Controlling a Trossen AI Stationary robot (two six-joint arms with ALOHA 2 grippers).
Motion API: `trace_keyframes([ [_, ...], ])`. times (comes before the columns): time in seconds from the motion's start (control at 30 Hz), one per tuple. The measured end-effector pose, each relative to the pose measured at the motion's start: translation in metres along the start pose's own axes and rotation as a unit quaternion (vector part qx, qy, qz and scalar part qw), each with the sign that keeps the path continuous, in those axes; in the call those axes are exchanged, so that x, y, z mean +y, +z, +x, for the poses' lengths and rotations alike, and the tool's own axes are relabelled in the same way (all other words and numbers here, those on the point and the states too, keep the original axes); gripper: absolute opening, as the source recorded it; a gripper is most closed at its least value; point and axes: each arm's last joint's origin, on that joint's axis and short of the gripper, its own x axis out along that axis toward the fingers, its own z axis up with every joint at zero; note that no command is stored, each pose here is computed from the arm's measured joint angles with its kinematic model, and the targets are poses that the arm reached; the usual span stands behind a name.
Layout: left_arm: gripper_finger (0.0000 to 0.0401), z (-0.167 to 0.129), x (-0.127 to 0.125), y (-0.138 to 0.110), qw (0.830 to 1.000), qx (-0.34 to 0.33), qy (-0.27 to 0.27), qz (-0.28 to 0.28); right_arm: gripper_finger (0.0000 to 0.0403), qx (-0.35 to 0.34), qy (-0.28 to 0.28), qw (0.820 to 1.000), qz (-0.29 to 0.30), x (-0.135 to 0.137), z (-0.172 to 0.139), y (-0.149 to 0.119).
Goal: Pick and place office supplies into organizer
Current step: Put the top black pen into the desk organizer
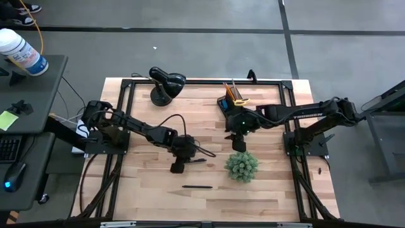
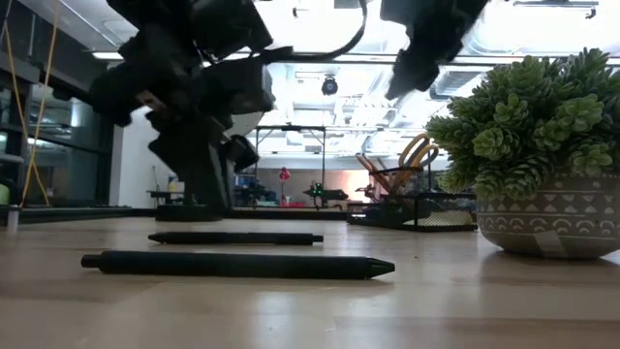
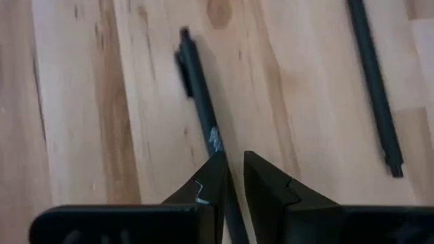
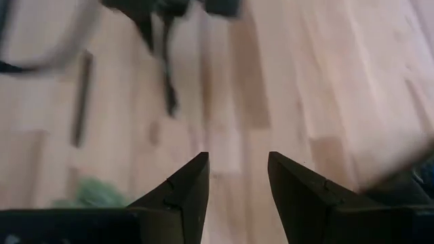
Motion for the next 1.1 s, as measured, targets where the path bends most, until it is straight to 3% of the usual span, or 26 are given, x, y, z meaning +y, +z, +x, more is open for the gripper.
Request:
trace_keyframes([
  [0.17, 0.0042, -0.021, -0.01, -0.007, 0.998, 0.035, 0.045, 0.002, 0.0149, -0.033, 0.046, 0.998, -0.006, 0.005, 0.014, 0.009],
  [0.53, 0.0042, -0.093, -0.018, -0.018, 0.99, 0.014, 0.139, -0.012, 0.0149, 0.014, 0.103, 0.994, -0.038, 0.008, 0.082, 0.017],
  [0.8, 0.0042, -0.11, -0.019, -0.02, 0.983, -0.012, 0.172, -0.055, 0.0149, 0.039, 0.13, 0.989, -0.06, 0.01, 0.13, 0.032],
  [1.1, 0.0042, -0.121, -0.028, -0.018, 0.983, -0.055, 0.163, -0.061, 0.0149, 0.093, 0.155, 0.982, -0.056, 0.017, 0.174, 0.022],
])
